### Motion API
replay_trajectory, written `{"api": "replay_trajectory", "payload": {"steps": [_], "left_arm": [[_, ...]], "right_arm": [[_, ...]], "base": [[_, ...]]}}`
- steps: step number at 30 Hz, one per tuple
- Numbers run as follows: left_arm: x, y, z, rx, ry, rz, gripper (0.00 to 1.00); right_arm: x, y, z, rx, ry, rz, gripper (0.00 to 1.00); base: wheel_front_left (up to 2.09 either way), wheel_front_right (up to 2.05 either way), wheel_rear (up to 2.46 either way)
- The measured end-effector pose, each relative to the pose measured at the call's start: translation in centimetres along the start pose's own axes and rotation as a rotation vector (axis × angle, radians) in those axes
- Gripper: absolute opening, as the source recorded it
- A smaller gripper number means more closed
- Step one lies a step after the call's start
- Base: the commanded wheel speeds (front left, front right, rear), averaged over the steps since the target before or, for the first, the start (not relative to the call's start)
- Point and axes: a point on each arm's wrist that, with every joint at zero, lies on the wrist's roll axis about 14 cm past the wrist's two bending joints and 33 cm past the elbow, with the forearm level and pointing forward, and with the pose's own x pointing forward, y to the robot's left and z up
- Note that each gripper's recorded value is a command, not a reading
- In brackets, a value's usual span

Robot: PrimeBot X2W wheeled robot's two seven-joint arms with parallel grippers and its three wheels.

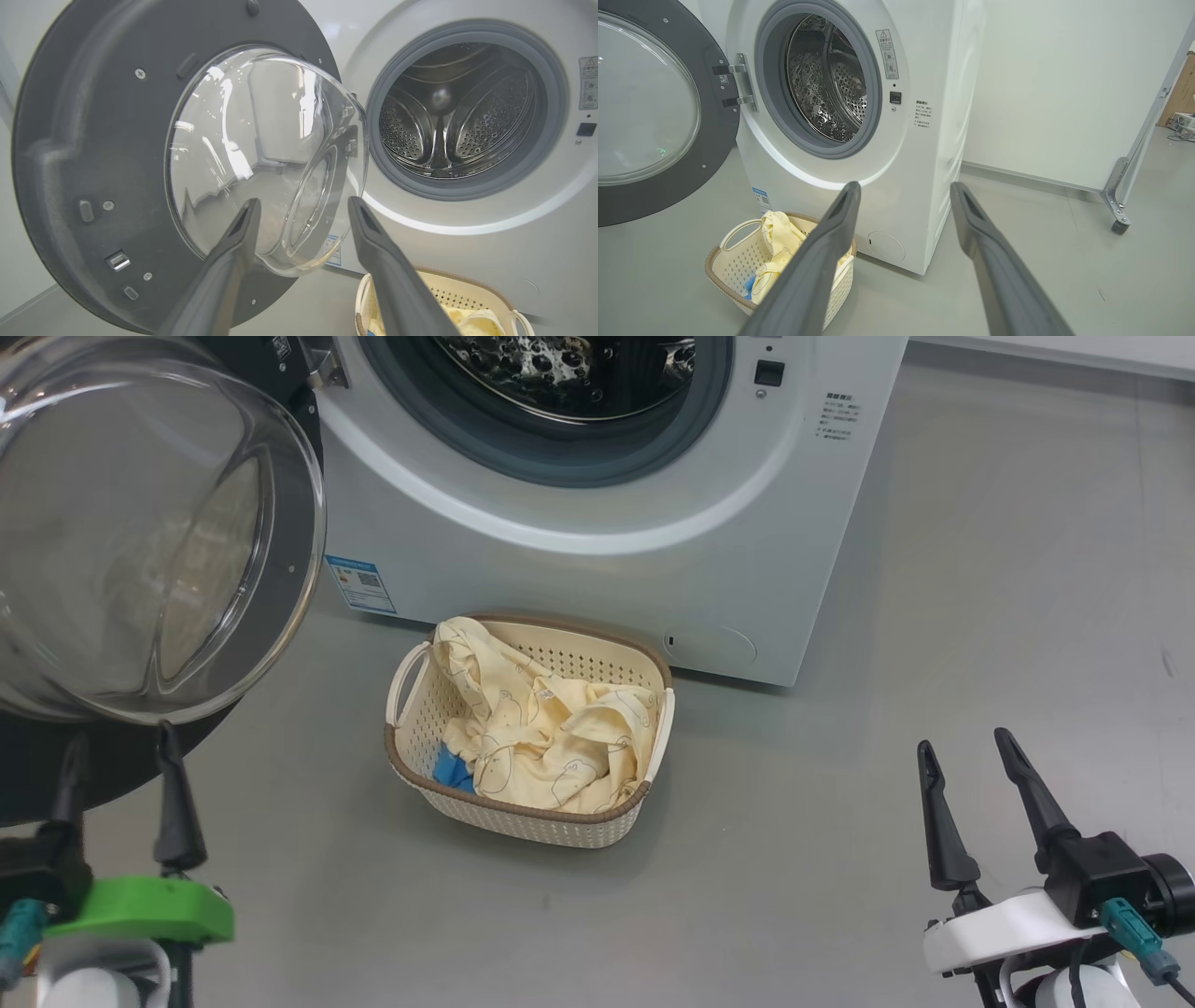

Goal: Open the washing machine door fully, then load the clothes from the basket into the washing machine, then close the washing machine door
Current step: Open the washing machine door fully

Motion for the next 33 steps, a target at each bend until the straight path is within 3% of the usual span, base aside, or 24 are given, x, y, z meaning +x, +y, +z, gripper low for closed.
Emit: {"api": "replay_trajectory", "payload": {"steps": [12, 33], "left_arm": [[-2.6, -9.1, -1.7, -0.023, 0.038, -0.292, 1.00], [-4.4, -13.6, -4.1, 0.010, 0.105, -0.437, 1.00]], "right_arm": [[-2.0, -0.1, 0.6, -0.011, -0.006, -0.025, 1.00], [-7.4, -4.1, 1.8, -0.037, -0.027, -0.212, 1.00]], "base": [[0.00, 0.00, 0.00], [0.00, 0.00, 0.00]]}}
